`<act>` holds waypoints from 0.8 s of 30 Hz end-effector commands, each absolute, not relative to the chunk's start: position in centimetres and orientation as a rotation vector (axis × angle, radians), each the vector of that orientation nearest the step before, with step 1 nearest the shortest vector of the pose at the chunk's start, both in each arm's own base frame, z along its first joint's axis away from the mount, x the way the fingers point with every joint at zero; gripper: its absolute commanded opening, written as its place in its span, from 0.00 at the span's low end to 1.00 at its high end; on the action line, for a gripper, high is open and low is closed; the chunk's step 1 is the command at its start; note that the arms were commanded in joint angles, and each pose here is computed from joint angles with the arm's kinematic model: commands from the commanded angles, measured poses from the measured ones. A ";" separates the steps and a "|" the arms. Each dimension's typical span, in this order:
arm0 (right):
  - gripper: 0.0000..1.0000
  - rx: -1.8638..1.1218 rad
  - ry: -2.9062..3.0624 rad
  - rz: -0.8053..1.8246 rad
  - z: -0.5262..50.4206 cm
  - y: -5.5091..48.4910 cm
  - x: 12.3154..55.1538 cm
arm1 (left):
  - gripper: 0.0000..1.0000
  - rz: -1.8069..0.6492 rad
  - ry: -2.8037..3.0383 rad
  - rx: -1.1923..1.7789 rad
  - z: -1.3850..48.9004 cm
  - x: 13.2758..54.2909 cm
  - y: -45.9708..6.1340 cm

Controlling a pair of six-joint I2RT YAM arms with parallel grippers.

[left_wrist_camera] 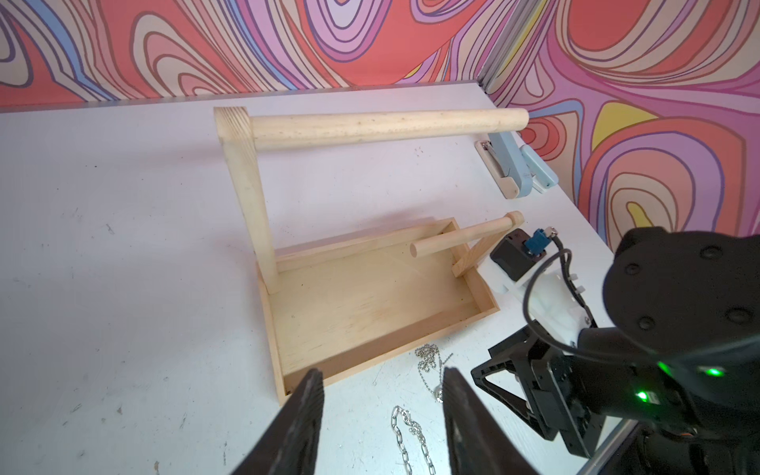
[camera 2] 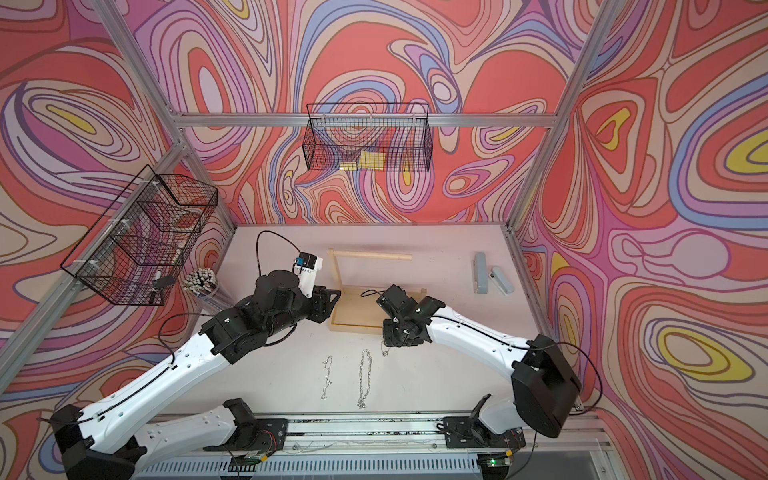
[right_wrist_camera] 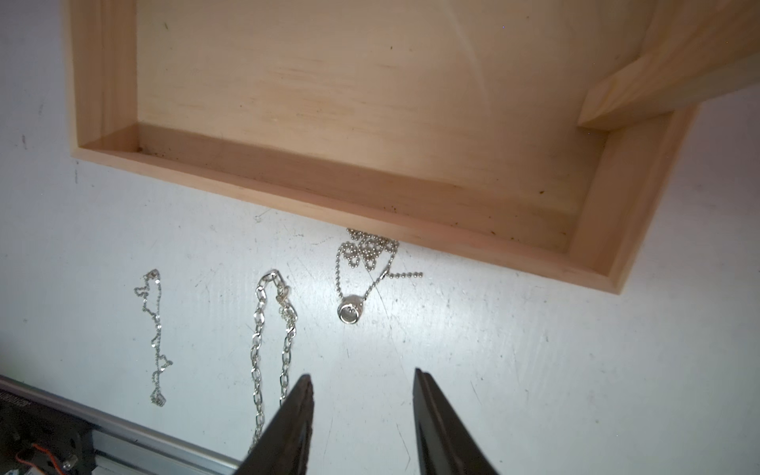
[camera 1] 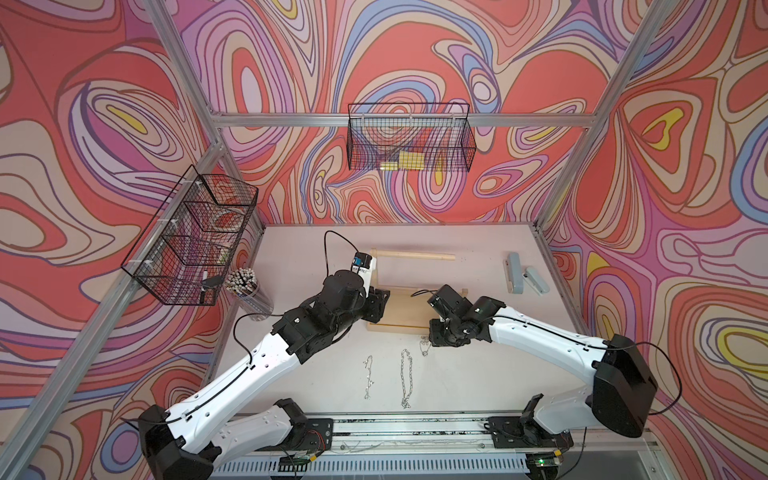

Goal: Hang the necklace on the jewelry display stand
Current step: Pick up the necklace from the center of the board.

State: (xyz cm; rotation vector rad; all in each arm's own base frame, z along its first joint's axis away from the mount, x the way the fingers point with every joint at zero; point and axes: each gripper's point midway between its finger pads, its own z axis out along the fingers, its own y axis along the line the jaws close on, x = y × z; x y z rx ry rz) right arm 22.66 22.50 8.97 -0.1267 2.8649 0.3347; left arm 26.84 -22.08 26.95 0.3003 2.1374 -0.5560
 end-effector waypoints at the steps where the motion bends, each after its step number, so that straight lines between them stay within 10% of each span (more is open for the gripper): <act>1: 0.44 -0.118 2.865 0.364 7.3 23.5 23.1 | 0.51 -0.509 2.156 0.257 26.5 26.9 -20.8; 24: 0.43 -0.158 2.925 0.086 0.6 23.5 25.9 | 0.51 -0.509 2.160 0.215 26.2 27.2 -19.7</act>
